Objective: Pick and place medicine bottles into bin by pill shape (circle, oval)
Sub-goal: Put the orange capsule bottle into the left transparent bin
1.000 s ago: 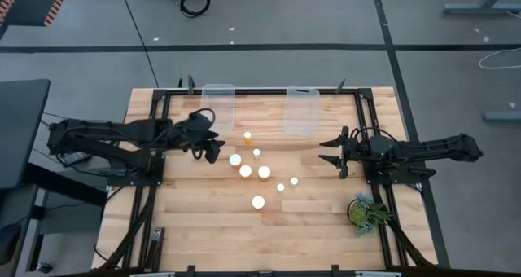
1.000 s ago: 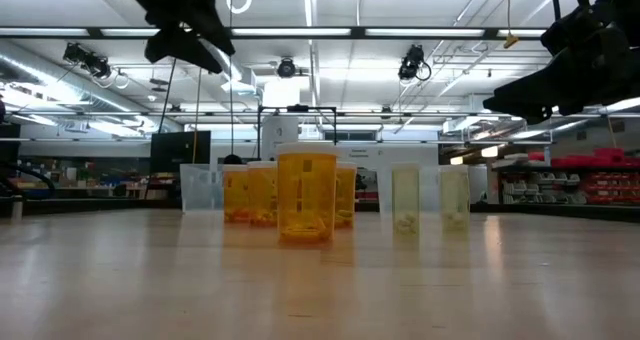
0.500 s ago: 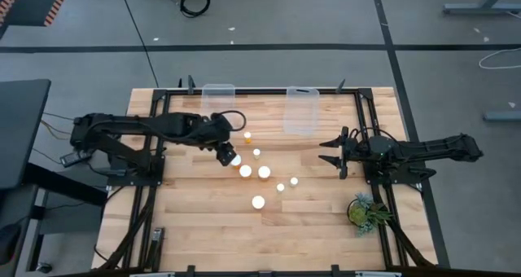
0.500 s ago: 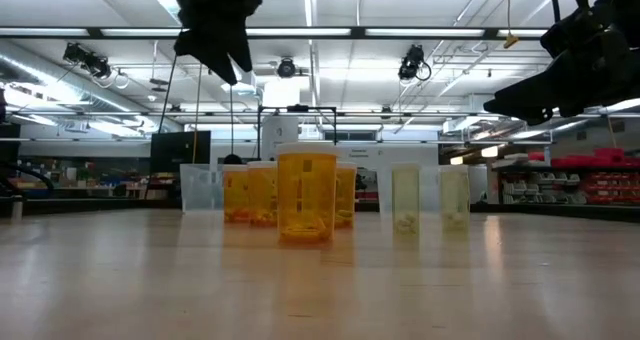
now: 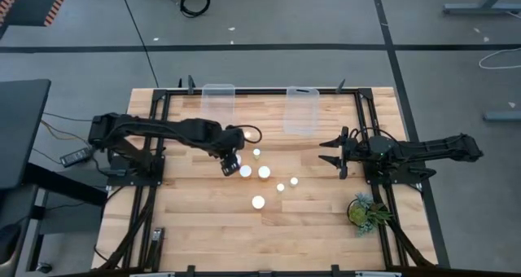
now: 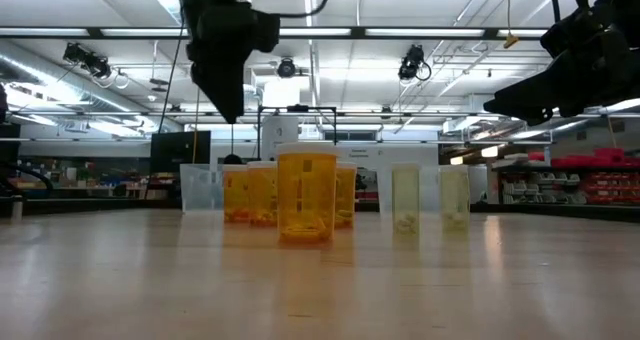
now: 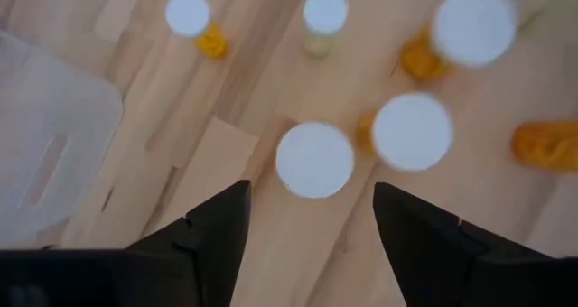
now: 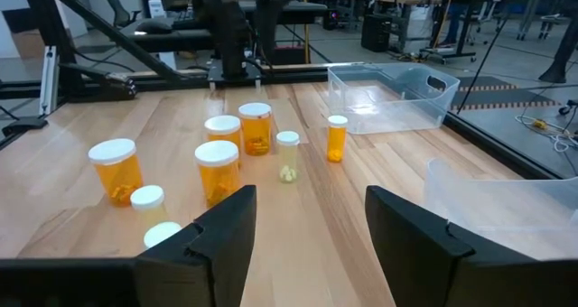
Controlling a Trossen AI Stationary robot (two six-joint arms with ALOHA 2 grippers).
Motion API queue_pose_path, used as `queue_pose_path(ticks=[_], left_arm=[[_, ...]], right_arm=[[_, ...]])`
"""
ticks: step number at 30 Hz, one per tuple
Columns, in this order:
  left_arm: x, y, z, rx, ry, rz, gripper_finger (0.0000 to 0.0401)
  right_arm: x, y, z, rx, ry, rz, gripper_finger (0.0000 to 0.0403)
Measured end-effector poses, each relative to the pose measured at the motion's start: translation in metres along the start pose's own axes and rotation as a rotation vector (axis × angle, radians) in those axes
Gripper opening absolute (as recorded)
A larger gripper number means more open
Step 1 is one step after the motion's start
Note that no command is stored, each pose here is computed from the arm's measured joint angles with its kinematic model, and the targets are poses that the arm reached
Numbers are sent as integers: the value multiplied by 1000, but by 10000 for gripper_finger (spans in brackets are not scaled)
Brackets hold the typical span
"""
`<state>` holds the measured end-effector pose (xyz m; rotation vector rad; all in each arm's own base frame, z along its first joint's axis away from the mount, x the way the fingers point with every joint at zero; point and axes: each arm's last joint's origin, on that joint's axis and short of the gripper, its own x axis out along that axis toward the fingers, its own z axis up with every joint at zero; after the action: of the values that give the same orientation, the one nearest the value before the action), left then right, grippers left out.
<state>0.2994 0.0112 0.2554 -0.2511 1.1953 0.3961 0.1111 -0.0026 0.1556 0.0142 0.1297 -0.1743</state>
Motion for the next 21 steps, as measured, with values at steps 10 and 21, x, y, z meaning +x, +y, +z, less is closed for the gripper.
queue_pose_path(ticks=[10, 21], left_arm=[[13, -3, -4, 33, 76, 29, 278], [27, -20, -10, 100, 127, 41, 316]], right_arm=[[0, 0, 0, 0, 2, 0, 216], [0, 0, 0, -1, 6, 0, 216]])
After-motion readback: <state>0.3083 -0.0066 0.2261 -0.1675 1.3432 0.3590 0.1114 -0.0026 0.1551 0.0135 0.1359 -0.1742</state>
